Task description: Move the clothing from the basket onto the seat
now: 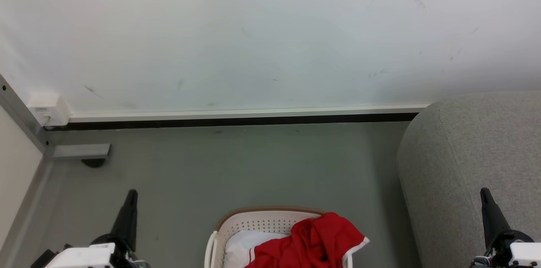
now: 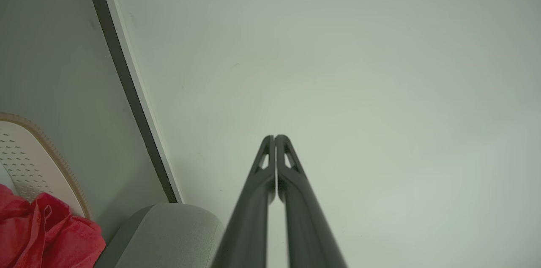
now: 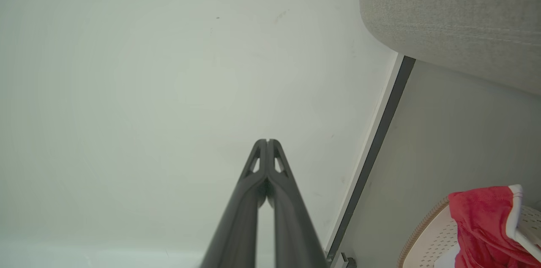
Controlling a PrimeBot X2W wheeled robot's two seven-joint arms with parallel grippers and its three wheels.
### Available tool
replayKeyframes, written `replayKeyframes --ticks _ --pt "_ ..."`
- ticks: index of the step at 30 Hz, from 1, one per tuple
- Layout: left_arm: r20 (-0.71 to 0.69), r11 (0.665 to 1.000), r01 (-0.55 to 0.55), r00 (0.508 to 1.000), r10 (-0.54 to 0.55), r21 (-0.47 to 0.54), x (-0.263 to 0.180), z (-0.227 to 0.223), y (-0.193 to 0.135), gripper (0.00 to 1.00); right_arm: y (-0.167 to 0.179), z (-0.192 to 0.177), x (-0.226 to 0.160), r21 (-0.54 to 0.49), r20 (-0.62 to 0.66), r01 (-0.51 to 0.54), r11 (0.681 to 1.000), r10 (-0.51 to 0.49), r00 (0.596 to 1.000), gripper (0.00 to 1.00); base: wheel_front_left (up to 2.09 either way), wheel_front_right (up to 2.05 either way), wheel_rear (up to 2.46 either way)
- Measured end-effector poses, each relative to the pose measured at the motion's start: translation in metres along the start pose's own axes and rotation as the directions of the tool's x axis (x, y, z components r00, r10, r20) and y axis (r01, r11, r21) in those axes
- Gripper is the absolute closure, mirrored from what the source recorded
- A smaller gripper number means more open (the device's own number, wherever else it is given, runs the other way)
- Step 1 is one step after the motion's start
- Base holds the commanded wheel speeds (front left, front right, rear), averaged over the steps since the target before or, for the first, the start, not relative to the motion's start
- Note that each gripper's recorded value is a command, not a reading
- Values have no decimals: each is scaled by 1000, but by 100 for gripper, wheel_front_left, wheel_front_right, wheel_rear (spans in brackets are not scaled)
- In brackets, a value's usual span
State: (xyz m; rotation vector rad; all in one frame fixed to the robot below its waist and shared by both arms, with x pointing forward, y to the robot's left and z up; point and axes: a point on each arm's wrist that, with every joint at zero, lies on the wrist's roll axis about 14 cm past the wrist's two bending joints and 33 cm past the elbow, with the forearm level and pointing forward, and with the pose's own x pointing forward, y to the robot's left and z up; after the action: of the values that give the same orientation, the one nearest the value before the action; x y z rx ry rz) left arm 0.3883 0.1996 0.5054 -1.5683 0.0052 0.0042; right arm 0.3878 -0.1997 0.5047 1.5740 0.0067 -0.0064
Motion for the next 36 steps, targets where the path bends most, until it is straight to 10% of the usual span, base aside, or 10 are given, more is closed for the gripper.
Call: replayKeyframes --ticks 36 --pt "0 1000 0 1000 0 0 0 0 0 100 0 0 0 0 0 0 1000 0 1000 100 0 0 0"
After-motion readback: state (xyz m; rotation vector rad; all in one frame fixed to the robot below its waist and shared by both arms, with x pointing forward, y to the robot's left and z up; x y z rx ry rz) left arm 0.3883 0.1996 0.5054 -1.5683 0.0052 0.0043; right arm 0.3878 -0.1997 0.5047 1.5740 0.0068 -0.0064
